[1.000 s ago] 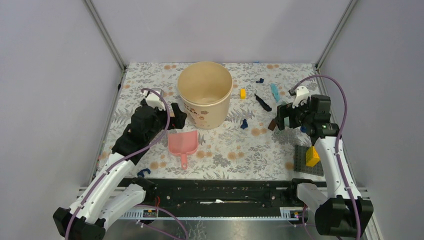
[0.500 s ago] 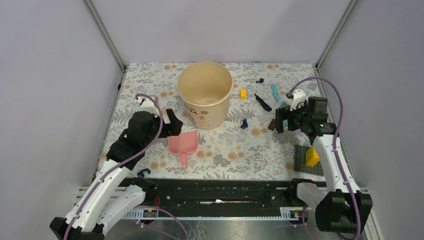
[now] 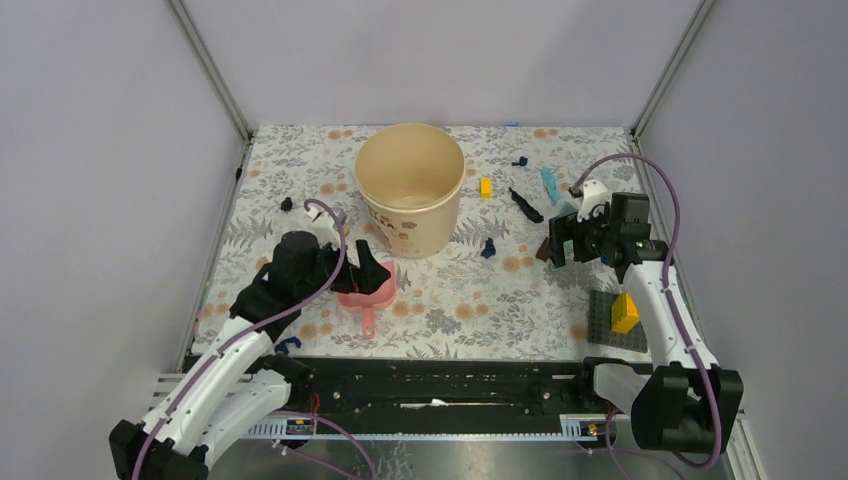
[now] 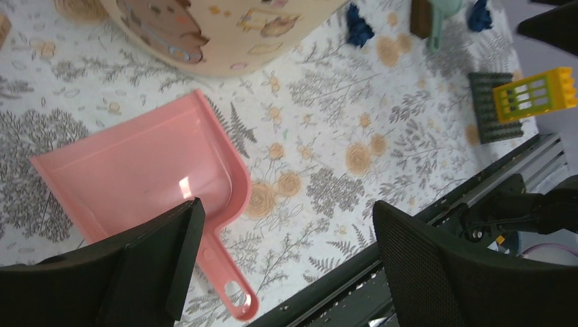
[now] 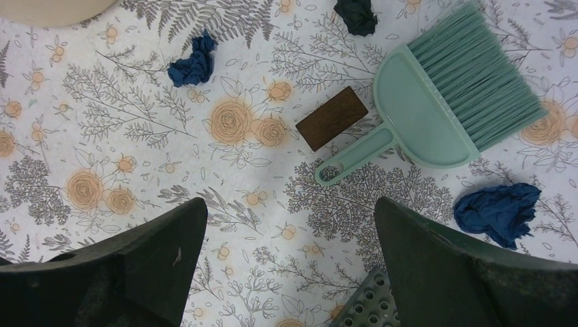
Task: Sweep away the paper scraps from the table
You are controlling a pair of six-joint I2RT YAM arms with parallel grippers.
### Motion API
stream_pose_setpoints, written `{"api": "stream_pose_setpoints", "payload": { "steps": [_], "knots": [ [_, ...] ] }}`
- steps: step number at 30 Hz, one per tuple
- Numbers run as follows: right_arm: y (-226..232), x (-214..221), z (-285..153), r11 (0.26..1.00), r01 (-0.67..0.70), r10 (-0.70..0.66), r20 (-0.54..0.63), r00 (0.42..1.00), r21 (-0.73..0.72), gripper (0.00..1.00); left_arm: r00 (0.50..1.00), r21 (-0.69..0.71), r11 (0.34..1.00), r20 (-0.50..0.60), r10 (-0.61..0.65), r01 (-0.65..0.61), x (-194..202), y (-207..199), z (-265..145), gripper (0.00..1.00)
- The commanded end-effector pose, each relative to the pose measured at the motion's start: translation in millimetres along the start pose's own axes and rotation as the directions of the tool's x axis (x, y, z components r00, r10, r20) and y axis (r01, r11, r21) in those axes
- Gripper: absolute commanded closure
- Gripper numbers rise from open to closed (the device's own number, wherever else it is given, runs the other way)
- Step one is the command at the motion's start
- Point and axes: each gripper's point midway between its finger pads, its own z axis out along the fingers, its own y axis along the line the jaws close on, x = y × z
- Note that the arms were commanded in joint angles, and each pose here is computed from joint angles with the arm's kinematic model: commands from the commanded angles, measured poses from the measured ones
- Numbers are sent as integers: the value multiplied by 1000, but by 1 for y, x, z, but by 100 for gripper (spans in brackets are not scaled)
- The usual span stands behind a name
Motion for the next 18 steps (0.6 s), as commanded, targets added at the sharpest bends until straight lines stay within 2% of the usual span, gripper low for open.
{"api": "stream_pose_setpoints", "payload": {
  "steps": [1, 3, 11, 14, 18],
  "knots": [
    [-10, 0, 9, 1000, 5, -4, -32, 999, 14, 0, 993, 74, 996, 112, 32, -40, -25, -17, -4, 1],
    [-17, -2, 15, 999, -4, 6, -49, 999, 33, 0, 991, 55, 998, 131, 1, -8, -27, -14, -5, 1],
    [-56, -26, 43, 988, -54, 66, -85, 994, 141, 0, 985, 79, 997, 174, 4, -18, -26, -15, -8, 1],
    [-68, -37, 58, 984, -74, 89, -87, 992, 159, 2, 977, 7, 1000, 211, -4, 3, -34, -4, -11, 1],
    [-86, -46, 80, 976, -99, 120, -102, 988, 193, 14, 985, -224, 973, 152, 84, -49, -33, 36, -11, 1]
  ]
}}
